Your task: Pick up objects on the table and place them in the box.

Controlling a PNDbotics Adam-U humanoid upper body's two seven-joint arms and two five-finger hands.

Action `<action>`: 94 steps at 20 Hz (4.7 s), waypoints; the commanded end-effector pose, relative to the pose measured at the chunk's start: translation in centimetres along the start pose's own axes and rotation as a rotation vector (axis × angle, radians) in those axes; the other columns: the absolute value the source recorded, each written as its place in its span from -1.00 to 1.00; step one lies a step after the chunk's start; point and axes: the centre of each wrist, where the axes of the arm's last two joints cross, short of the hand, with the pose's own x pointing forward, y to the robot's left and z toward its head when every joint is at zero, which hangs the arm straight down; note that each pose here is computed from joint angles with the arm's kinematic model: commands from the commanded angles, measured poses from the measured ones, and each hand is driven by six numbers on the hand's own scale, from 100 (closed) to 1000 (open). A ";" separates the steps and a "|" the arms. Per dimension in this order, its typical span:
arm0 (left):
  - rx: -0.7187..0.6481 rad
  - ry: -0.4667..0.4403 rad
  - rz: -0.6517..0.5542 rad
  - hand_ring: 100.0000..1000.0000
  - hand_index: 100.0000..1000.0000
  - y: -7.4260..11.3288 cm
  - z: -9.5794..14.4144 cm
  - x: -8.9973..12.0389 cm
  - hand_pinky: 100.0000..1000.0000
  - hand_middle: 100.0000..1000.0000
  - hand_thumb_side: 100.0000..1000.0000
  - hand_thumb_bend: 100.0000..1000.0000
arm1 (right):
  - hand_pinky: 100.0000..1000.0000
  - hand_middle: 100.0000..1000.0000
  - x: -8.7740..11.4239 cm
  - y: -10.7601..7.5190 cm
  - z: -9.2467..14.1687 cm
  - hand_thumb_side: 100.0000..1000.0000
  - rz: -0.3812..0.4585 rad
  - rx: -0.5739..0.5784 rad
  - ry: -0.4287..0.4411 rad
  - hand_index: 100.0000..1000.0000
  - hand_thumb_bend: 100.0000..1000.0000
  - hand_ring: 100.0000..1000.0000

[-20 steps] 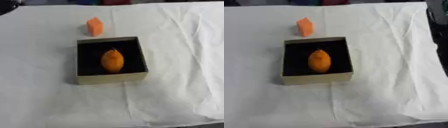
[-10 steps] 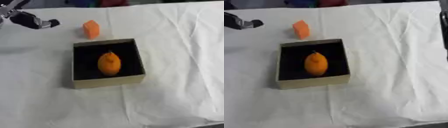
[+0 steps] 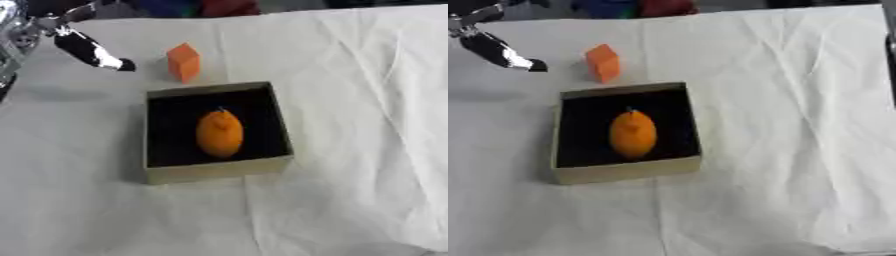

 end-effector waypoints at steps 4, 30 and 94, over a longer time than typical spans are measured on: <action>-0.150 -0.001 -0.132 0.66 0.78 2.1 -1.4 -0.8 0.61 0.64 -0.05 0.03 | 0.55 0.30 0.6 -1.5 -0.7 0.53 0.012 -0.048 -0.021 0.44 -0.96 0.36; -0.132 -0.128 -0.156 0.60 0.86 3.6 -4.1 0.8 0.62 0.68 -0.35 -0.43 | 0.55 0.28 0.5 -1.4 -0.2 0.54 -0.013 -0.072 0.022 0.40 -0.98 0.33; -0.092 -0.112 -0.003 -0.02 0.38 3.0 -4.8 1.8 0.23 0.11 -0.58 -1.00 | 0.55 0.22 -0.2 -0.3 1.3 0.52 -0.077 -0.139 0.148 0.34 -1.00 0.24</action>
